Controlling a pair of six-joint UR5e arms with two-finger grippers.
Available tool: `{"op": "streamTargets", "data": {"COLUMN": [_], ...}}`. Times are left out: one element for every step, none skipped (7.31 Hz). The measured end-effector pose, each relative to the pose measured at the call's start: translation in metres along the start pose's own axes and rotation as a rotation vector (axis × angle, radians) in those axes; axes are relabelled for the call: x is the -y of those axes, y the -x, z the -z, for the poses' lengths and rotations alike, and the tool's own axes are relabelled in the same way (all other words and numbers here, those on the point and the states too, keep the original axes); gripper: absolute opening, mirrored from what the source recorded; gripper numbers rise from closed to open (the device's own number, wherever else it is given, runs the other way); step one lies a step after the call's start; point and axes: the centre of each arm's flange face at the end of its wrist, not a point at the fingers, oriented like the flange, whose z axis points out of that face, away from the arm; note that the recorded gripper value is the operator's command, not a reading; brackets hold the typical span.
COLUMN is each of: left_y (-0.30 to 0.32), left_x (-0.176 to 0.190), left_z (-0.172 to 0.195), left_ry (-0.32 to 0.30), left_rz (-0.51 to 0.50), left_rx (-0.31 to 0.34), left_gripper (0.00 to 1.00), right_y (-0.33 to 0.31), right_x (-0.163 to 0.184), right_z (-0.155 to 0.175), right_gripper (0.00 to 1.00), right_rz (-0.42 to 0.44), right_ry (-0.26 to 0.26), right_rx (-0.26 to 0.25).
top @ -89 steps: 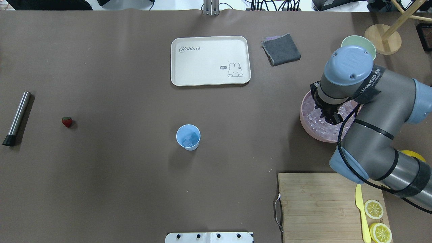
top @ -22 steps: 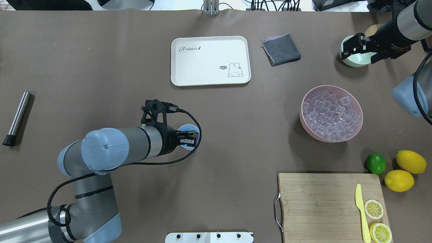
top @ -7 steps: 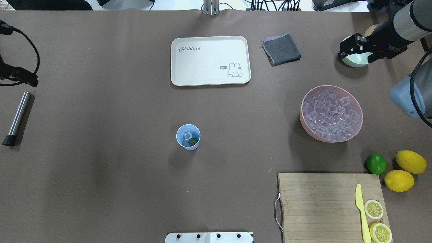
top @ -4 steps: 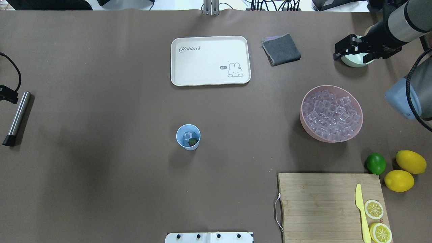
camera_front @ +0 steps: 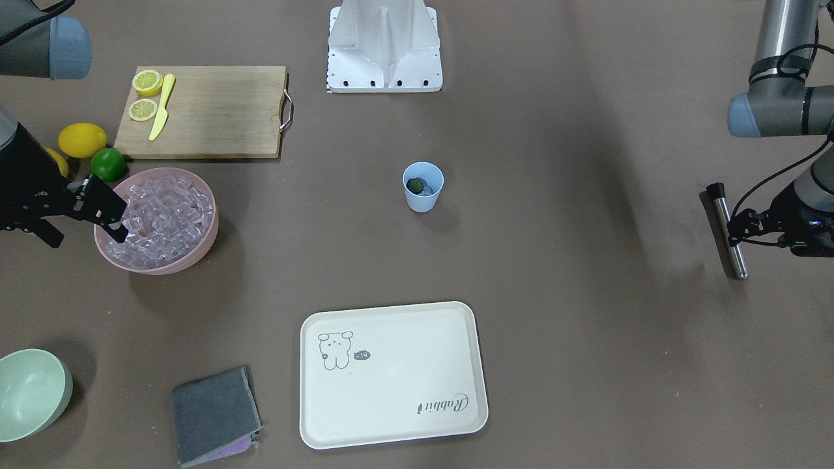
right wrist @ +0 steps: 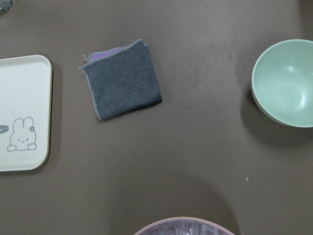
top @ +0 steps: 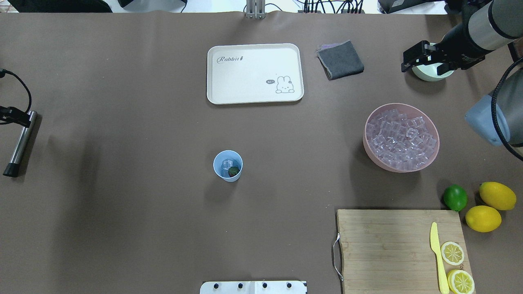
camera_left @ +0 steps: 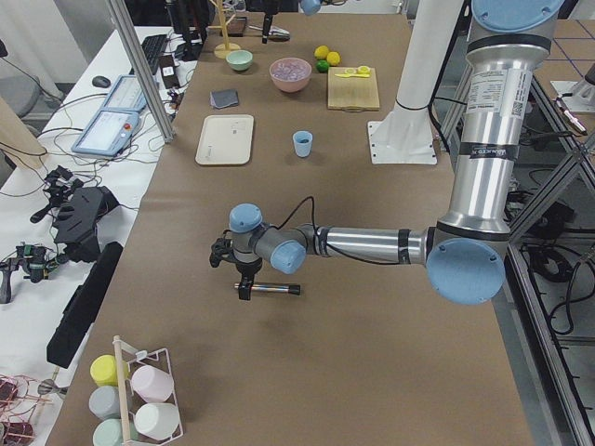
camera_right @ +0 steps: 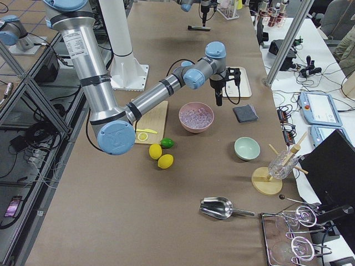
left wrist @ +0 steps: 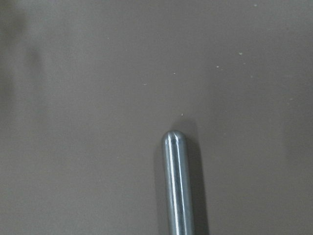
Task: Mash ice and strawberries in cup
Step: 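Grasp the metal pestle rod with the left gripper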
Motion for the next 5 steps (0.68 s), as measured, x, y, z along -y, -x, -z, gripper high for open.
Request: {"op": "streamTargets", "data": {"left_y": [0.000,0.000,0.000,0.000,0.003], "left_x": [0.003,0.004,0.006,0.007,0.007], "left_z": [-0.003,-0.006,-0.008,-0.012,-0.018], "left_ry": [0.006,0.011,0.014,0.013,0.008], "left_rz": [0.005,0.011,0.017,0.019,0.020], "left_rx": [-0.010,-0.015,-0.017,-0.019,-0.024], "left_gripper": [0.97,0.97,0.97,0.97,0.97], "right_y": [0.001,0.001,0.002,0.003,0.003], "right_x": [0.000,0.000,-0.001,-0.001,-0.002], "right_z": [0.001,0.001,0.002,0.004,0.005], "right_gripper": [1.00,1.00,1.00,1.00,1.00], "right_rz": [0.001,0.002,0.004,0.005,0.006], "right_ry": [-0.001,-0.003,-0.005,-0.008,-0.012], "right_rx": [0.001,0.001,0.002,0.002,0.002]}}
